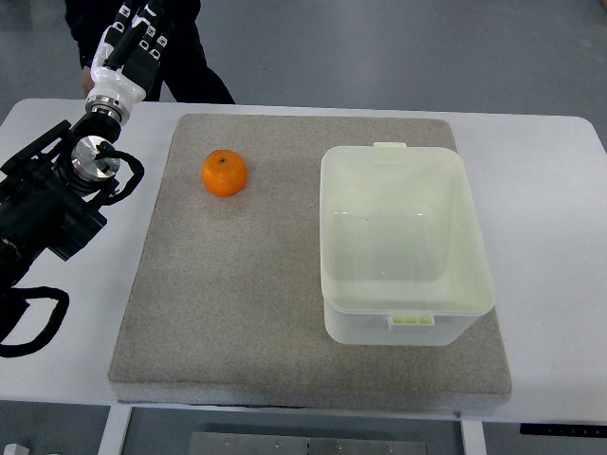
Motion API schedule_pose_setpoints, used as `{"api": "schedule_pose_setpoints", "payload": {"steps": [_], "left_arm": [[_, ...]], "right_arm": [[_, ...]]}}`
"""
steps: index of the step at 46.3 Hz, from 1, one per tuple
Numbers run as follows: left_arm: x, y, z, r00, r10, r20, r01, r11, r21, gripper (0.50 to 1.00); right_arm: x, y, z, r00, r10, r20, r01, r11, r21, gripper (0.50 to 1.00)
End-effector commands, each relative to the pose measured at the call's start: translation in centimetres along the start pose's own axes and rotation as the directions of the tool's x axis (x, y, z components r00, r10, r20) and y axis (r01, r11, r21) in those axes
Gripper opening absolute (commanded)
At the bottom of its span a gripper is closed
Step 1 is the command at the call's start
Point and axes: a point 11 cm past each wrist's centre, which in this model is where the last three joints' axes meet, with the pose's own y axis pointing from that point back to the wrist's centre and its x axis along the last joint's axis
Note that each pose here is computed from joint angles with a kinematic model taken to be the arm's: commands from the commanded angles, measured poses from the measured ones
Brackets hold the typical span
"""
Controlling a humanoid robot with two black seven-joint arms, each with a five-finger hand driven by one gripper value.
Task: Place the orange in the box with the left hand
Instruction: 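Raise the left hand and open its fingers above the table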
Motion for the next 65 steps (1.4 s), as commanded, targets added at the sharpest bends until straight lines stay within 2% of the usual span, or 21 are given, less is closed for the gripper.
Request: {"api": "schedule_pose_setpoints", "payload": {"steps": [1, 65], "left_arm": [[0.07, 0.01, 0.03, 1.0, 0.001, 0.003, -0.001, 1.0, 0.0, 0.992], [0.89, 0.08, -0.27, 0.996, 0.074, 0.058, -0.076, 0.997, 0.018, 0.992]], "right_arm": [[0.0, 0.0, 0.0, 1.0, 0.0, 0.0, 0.0, 1.0, 0.0, 0.932], [0.0, 0.0, 0.0, 1.0, 0.0, 0.0, 0.0, 1.0, 0.0, 0.932]]}}
